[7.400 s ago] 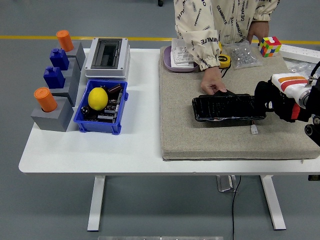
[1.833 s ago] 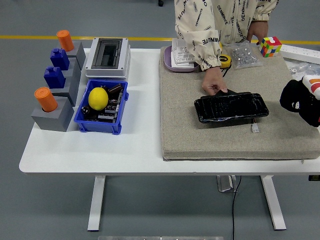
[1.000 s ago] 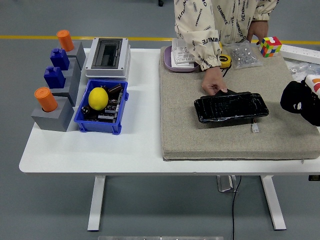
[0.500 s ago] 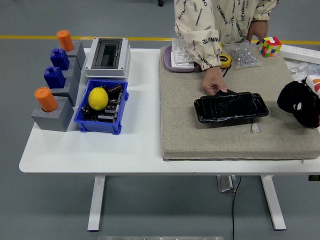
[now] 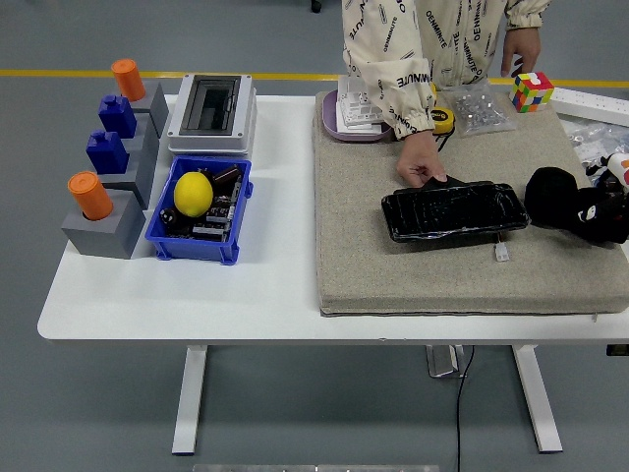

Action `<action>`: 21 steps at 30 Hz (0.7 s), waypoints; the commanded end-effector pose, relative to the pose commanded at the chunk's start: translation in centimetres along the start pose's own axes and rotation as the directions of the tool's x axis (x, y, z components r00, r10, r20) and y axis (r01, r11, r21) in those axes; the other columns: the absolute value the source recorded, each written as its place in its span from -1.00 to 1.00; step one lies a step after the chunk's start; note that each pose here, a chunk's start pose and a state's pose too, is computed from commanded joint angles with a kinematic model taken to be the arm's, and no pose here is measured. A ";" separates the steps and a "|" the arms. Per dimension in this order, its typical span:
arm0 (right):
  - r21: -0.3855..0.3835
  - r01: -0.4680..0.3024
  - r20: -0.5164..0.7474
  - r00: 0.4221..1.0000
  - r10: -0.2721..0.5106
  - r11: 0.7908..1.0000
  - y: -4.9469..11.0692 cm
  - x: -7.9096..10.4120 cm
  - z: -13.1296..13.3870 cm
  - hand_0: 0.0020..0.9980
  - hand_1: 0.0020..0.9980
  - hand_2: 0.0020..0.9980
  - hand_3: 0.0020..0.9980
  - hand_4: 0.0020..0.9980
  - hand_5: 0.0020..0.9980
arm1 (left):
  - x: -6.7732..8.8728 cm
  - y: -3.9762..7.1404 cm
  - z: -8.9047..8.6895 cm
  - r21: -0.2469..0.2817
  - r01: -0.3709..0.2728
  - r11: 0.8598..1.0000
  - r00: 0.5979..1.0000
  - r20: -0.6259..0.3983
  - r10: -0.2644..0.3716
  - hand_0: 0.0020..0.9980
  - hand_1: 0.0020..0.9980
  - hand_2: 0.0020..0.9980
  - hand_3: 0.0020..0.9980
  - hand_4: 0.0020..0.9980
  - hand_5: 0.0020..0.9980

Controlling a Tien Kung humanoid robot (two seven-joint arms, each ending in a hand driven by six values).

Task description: Pick the rag up,wipe the panel,place it on the desk

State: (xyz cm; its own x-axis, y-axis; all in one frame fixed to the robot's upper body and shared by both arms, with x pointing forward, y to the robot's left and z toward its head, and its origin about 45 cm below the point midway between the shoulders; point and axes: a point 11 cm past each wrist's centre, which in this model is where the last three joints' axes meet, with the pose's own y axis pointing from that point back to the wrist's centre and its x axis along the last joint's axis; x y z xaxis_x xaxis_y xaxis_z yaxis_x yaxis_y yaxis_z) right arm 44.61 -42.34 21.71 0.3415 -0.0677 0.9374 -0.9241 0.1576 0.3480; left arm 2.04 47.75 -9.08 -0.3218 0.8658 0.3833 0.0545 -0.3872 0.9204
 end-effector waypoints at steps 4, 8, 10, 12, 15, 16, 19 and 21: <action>0.000 -0.014 0.009 1.000 0.014 1.000 0.1 0.4 0.0 0.53 0.51 0.69 0.67 1.00 -0.14 | 0.0 0.0 -0.1 0.002 -0.001 1.000 1.000 0.000 0.001 0.30 0.40 0.50 0.14 0.20 -0.05; 0.004 -0.052 0.031 0.998 0.051 0.999 0.3 0.9 0.0 0.51 0.49 0.68 0.66 1.00 -0.11 | 0.0 0.0 -0.1 0.002 -0.001 1.000 1.000 0.002 0.001 0.30 0.40 0.50 0.13 0.20 -0.05; 0.010 -0.078 0.045 0.996 0.077 0.997 0.4 1.1 -0.1 0.51 0.49 0.68 0.66 1.00 -0.11 | 0.0 0.0 -0.1 0.001 -0.001 1.000 1.000 0.003 0.001 0.30 0.40 0.50 0.13 0.20 -0.05; 0.017 -0.118 0.063 0.991 0.116 0.993 0.7 1.3 -0.1 0.51 0.49 0.68 0.66 1.00 -0.11 | 0.1 0.0 -0.1 0.001 -0.002 1.000 1.000 0.004 0.002 0.30 0.40 0.50 0.13 0.20 -0.05; 0.028 -0.176 0.102 0.980 0.173 0.984 1.0 1.5 -0.4 0.48 0.45 0.63 0.64 1.00 -0.11 | 0.0 0.0 -0.2 0.003 -0.001 1.000 1.000 0.005 0.001 0.30 0.40 0.50 0.13 0.20 -0.05; 0.032 -0.199 0.120 0.974 0.194 0.979 1.2 1.5 -0.5 0.48 0.45 0.63 0.64 1.00 -0.11 | 0.1 0.0 -0.3 0.004 -0.002 1.000 1.000 0.005 0.002 0.30 0.40 0.50 0.13 0.20 -0.05; 0.039 -0.269 0.178 0.950 0.258 0.962 1.6 1.8 -0.7 0.48 0.45 0.63 0.64 1.00 -0.11 | 0.0 0.0 -0.4 0.006 -0.002 1.000 1.000 0.007 0.002 0.30 0.40 0.50 0.13 0.20 -0.05; 0.040 -0.314 0.210 0.931 0.299 0.949 2.0 2.2 -0.6 0.47 0.44 0.59 0.62 1.00 -0.12 | 0.0 0.0 -0.3 0.005 -0.001 1.000 1.000 0.008 0.001 0.30 0.40 0.50 0.13 0.20 -0.05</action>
State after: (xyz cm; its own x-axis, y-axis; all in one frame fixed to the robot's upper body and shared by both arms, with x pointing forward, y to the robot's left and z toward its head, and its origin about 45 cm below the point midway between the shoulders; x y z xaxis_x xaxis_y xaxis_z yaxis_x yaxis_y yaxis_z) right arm 43.61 -41.54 24.43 0.0054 -0.2225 0.9749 -0.9906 0.1318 0.0355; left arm 1.71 47.66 -9.15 -0.3145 0.8679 0.3845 0.0592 -0.3863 0.9205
